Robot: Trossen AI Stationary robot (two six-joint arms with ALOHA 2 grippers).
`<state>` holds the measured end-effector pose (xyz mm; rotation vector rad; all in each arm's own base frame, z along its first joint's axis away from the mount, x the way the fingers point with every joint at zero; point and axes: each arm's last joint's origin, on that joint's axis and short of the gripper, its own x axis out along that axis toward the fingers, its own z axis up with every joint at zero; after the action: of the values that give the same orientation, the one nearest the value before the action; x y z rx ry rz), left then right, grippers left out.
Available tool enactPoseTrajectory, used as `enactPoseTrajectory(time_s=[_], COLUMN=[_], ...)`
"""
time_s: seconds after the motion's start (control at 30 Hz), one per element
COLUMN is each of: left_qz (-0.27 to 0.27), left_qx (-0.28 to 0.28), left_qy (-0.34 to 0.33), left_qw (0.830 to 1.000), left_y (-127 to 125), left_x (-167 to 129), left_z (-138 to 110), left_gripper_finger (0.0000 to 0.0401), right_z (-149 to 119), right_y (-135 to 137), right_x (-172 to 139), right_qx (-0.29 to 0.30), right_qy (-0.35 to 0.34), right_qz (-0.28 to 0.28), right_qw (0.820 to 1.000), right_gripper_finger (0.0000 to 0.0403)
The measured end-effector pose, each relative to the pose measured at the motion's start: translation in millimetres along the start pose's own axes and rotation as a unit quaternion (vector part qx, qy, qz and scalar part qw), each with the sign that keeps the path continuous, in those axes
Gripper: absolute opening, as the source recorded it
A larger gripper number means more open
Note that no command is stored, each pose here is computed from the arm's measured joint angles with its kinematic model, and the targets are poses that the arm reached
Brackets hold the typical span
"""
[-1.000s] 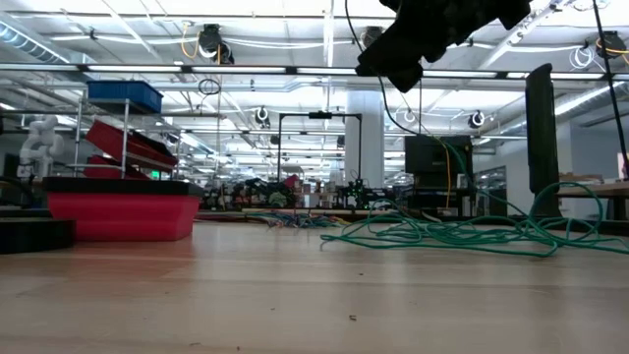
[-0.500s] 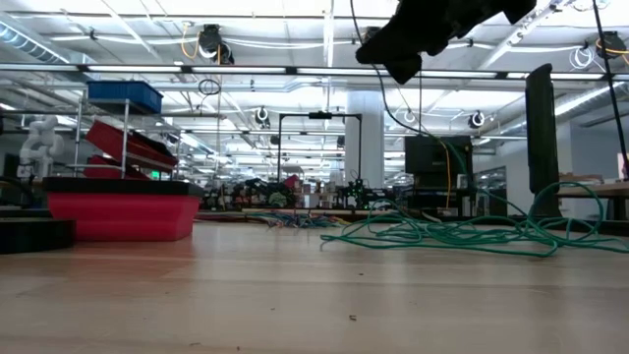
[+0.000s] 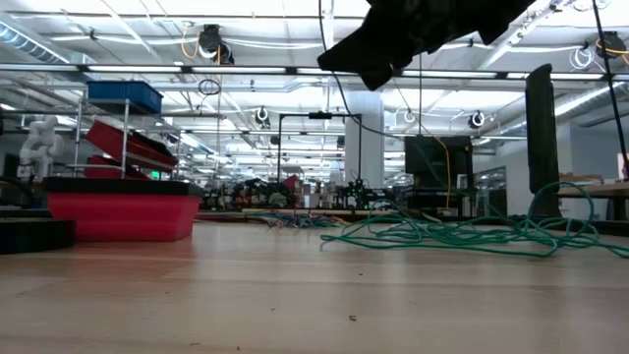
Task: Coil cords
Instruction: Coil the green wire onto the spool
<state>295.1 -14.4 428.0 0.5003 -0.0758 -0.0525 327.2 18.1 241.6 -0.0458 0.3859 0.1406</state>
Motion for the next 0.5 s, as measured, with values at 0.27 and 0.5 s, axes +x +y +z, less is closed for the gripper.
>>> enactPoseTrajectory(time_s=[0.27,0.5], left_qz=[-0.043,-0.105], left_qx=[-0.054,-0.114], left_qy=[-0.014,0.025], left_qw=[0.998,0.988], left_y=[-2,-6], left_x=[6,5], left_z=[-5,-15], left_gripper_finger=[0.0098,0.0098], right_z=[3,0], right_y=[-11,-34], right_x=[-5,-14], right_qx=[0.000,0.010], right_qy=[-0.004,0.014], right_qz=[-0.021,-0.076], right_qw=[1.000,0.997], right_gripper_finger=[0.0000,0.0000])
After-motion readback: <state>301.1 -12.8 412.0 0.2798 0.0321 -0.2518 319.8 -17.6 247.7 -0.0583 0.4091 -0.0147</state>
